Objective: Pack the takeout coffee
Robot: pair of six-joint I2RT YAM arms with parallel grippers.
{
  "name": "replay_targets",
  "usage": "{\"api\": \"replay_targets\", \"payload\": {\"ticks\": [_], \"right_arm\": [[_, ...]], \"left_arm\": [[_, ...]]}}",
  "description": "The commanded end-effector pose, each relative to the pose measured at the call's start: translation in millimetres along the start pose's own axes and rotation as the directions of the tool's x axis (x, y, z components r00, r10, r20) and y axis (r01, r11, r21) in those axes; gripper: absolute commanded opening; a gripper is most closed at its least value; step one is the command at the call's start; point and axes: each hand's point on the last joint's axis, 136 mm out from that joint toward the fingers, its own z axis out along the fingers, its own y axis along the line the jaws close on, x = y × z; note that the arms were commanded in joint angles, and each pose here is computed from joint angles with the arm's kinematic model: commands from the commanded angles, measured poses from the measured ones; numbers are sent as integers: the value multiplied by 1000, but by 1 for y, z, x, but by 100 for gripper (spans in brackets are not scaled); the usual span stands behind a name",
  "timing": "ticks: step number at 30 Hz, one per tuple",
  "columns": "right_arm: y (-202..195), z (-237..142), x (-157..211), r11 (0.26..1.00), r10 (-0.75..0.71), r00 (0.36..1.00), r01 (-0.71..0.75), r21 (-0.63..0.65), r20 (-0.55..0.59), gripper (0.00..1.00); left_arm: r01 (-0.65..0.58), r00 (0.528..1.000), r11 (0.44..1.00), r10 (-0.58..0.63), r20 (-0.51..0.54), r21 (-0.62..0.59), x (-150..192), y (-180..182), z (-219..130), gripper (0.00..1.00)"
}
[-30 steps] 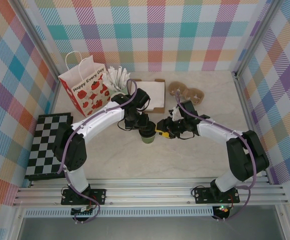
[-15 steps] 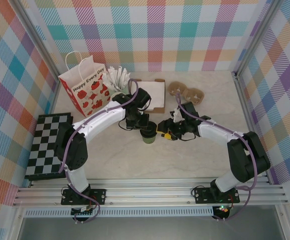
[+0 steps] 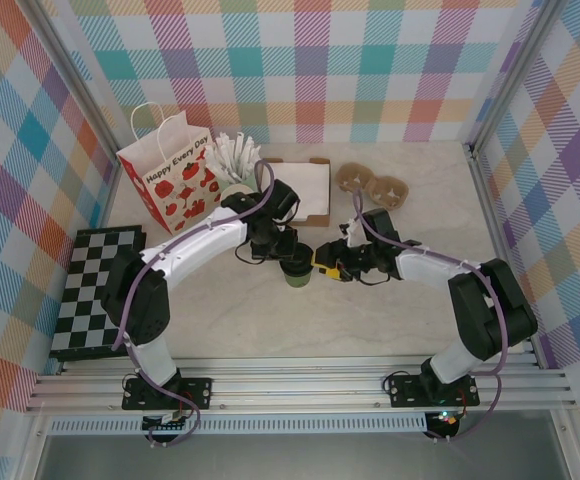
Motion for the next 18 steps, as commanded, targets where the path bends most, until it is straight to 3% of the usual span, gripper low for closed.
{"api": "replay_targets", "payload": {"ticks": [1,6,9,14,18], "right_arm": [[-54,0,21,968,182,983,-174,180,-27,58],[15,-38,-18,999,36,999,-36,17,13,72],[22,-44,-25,1000,17,1000,-17,1,8,74],[19,-35,-32,999,37,998,-38,-25,-47,67],[27,-27,-36,997,27,994,-35,-73,-105,61]], "left_arm": [[-92,983,976,57,-176,-196,33,38,30,0],[-249,967,965,244,-74,-76,-7,-2,-11,0],[-326,944,944,323,-75,-42,-11,-11,-21,0],[-404,908,913,408,-92,54,-5,-27,-25,0],[-427,895,903,430,-122,45,-4,-24,-17,0]]}}
